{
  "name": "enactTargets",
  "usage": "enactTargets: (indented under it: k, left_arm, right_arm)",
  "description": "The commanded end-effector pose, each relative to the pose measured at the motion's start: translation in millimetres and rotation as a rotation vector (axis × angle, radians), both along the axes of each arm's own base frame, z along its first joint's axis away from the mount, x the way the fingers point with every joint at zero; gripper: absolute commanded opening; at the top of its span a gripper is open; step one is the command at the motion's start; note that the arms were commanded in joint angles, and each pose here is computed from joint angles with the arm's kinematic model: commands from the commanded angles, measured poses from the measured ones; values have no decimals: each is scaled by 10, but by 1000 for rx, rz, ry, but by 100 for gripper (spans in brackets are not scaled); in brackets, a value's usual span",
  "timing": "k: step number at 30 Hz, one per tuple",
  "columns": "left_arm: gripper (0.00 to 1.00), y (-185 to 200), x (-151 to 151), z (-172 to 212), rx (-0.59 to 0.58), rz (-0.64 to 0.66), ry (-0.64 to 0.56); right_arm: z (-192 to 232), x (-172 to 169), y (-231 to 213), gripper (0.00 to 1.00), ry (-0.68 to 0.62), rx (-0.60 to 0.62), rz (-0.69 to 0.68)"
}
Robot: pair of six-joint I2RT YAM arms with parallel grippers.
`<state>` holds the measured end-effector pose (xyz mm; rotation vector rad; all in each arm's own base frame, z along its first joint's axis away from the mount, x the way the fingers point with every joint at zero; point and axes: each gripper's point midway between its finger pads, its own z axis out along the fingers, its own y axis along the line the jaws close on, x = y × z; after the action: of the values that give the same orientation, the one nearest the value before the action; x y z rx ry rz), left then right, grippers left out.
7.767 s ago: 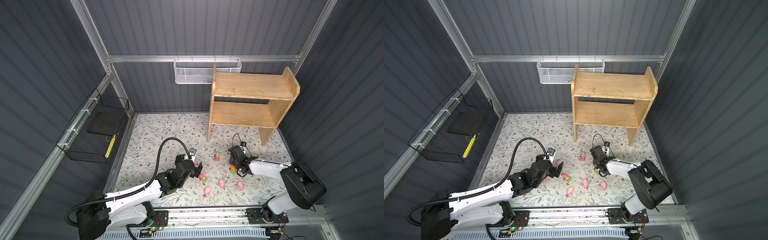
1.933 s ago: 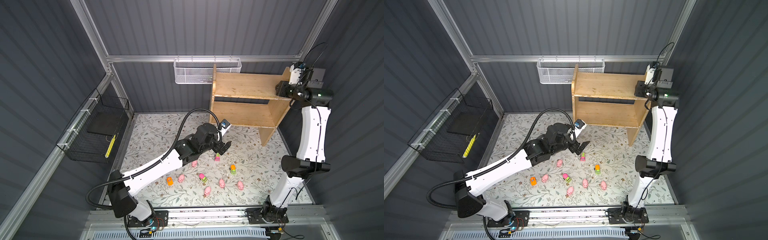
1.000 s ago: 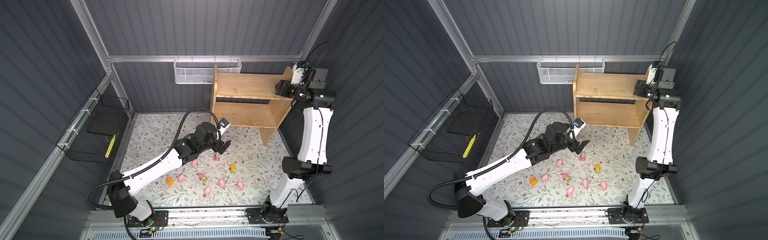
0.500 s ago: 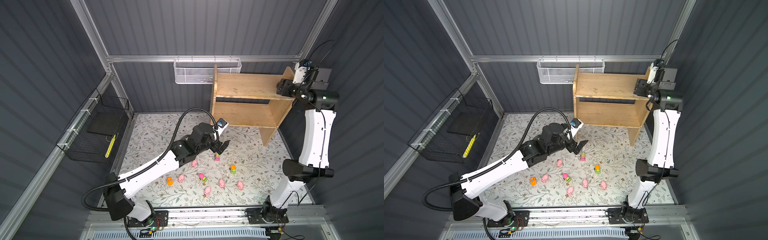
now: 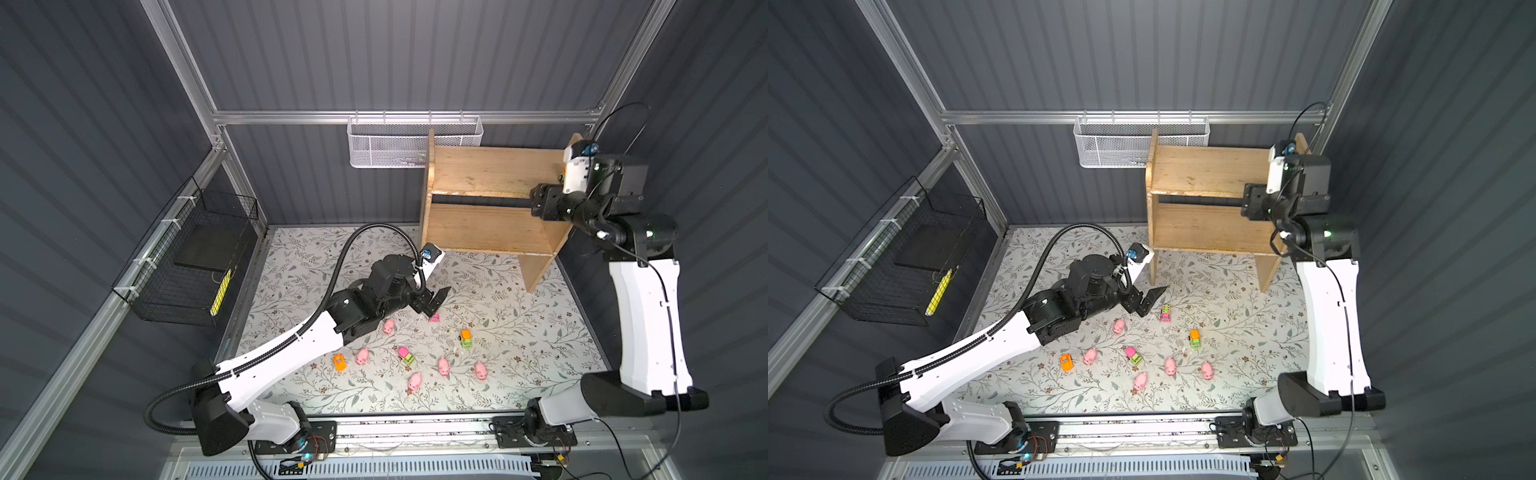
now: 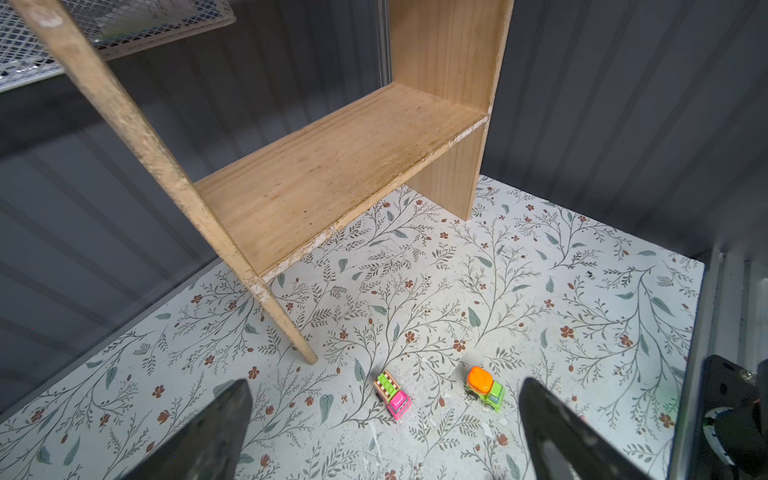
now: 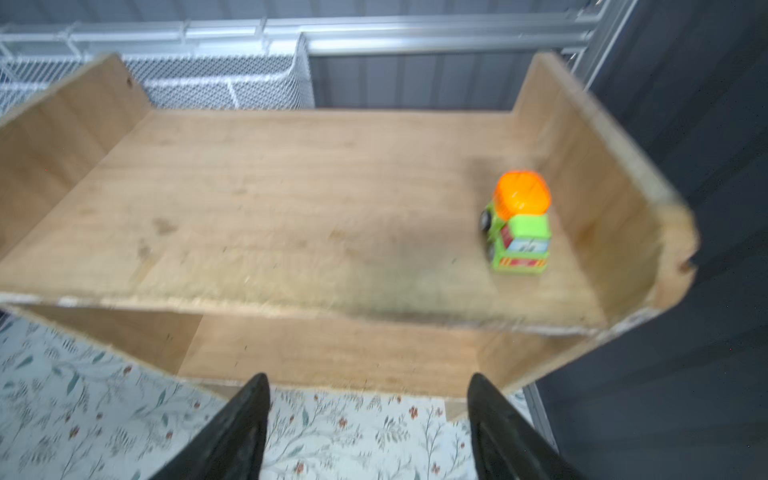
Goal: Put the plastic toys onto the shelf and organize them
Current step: 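Withdraw the right gripper from the shelf while the left gripper moves toward the toys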
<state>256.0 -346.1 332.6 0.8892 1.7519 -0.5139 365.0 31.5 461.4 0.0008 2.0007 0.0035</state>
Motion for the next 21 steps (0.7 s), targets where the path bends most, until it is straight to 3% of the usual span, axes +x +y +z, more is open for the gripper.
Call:
enactTargets:
  k: [1,11,21]
  left_arm:
    - [100,166,-55,-43,-32,37,40]
    - [100,614,-318,-522,-66,127,187]
    - [100,951,-601,-1029,-118,220,311]
  right_arm:
    - [-150,-201,30,75,-17,17,-30]
    - [-801,-942,373,74,31,97,57]
    - [-1784,-1354,852,74,184,152,187]
